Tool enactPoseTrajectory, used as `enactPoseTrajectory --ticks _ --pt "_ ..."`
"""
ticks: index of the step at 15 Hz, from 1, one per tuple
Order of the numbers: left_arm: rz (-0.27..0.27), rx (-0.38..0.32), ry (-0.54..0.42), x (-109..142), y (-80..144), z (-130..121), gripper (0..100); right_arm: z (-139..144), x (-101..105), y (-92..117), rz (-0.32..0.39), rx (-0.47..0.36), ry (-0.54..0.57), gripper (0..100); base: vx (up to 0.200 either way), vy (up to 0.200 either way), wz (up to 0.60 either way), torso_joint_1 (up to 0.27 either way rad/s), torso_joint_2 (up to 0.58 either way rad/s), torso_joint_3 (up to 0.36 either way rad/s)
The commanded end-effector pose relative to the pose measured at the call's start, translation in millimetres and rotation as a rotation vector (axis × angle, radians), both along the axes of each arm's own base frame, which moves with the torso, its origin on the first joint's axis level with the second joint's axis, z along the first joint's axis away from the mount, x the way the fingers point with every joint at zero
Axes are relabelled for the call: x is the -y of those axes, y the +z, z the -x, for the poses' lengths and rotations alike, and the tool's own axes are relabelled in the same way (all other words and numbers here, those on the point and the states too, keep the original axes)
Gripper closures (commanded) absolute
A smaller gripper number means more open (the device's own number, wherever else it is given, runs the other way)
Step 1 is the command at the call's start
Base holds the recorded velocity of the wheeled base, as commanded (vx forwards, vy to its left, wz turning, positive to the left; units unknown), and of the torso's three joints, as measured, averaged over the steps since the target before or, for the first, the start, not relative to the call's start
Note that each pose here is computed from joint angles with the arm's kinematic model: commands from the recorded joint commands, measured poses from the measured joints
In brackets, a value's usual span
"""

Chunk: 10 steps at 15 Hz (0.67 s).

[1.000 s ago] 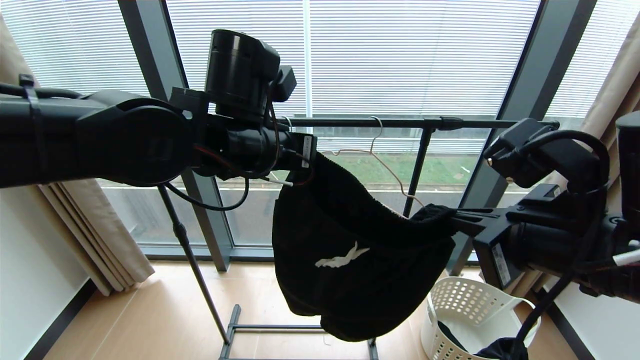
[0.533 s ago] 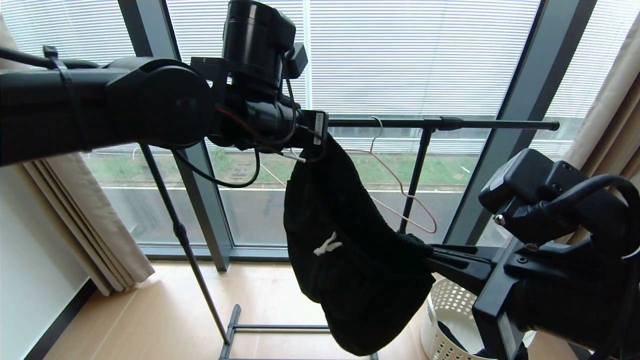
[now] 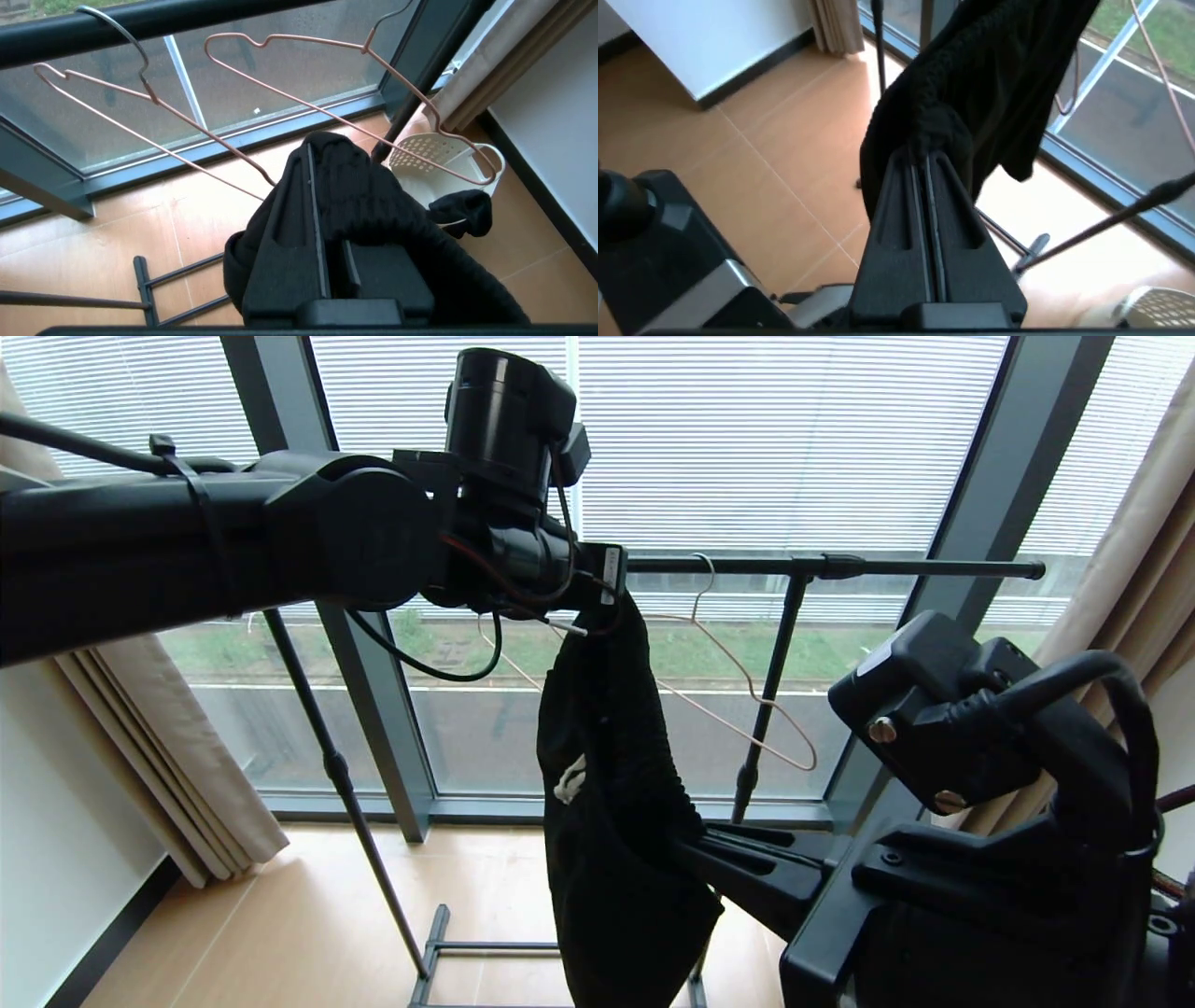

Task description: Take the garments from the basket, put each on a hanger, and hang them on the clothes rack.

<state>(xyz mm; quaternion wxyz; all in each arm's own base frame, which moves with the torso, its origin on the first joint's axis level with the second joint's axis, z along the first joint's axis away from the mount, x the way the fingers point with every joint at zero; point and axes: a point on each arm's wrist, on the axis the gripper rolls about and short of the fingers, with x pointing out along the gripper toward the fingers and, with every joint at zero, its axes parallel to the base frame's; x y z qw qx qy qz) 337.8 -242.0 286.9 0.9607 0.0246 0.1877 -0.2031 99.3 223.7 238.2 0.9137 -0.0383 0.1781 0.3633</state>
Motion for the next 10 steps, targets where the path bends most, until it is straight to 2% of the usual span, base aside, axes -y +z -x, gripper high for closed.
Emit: enactPoseTrajectory --ticks 1,3,5,7,9,10 --pt "-0.001 -0.002 -0.001 0.8 -0.9 -0.1 100 1.8 -6.5 -4.2 0.000 -0.011 0.017 100 0.000 0.000 0.00 0.000 0.00 0.000" --pt "0.000 -0.001 -0.001 0.8 -0.5 -0.1 100 2.1 -6.2 -2.5 -0.010 -0.013 0.023 100 0.000 0.000 0.00 0.000 0.00 0.000" --pt "0.001 0.001 -0.001 0.3 0.4 0.6 100 3.7 -8.6 5.9 -0.083 -0.065 0.024 100 0.000 0.000 0.00 0.000 0.00 0.000" --pt "0.002 0.003 0.002 -1.3 2.3 1.6 100 3.2 -8.8 3.3 -0.068 -0.073 0.034 100 0.000 0.000 0.00 0.000 0.00 0.000" --pt "0.008 0.012 -0.001 -7.2 13.9 10.7 100 1.2 -7.1 1.5 -0.043 -0.072 0.023 100 0.000 0.000 0.00 0.000 0.00 0.000" --pt "0.005 0.013 -0.002 -10.6 19.1 15.4 100 -5.5 -2.1 -2.6 0.022 -0.059 0.004 100 0.000 0.000 0.00 0.000 0.00 0.000"
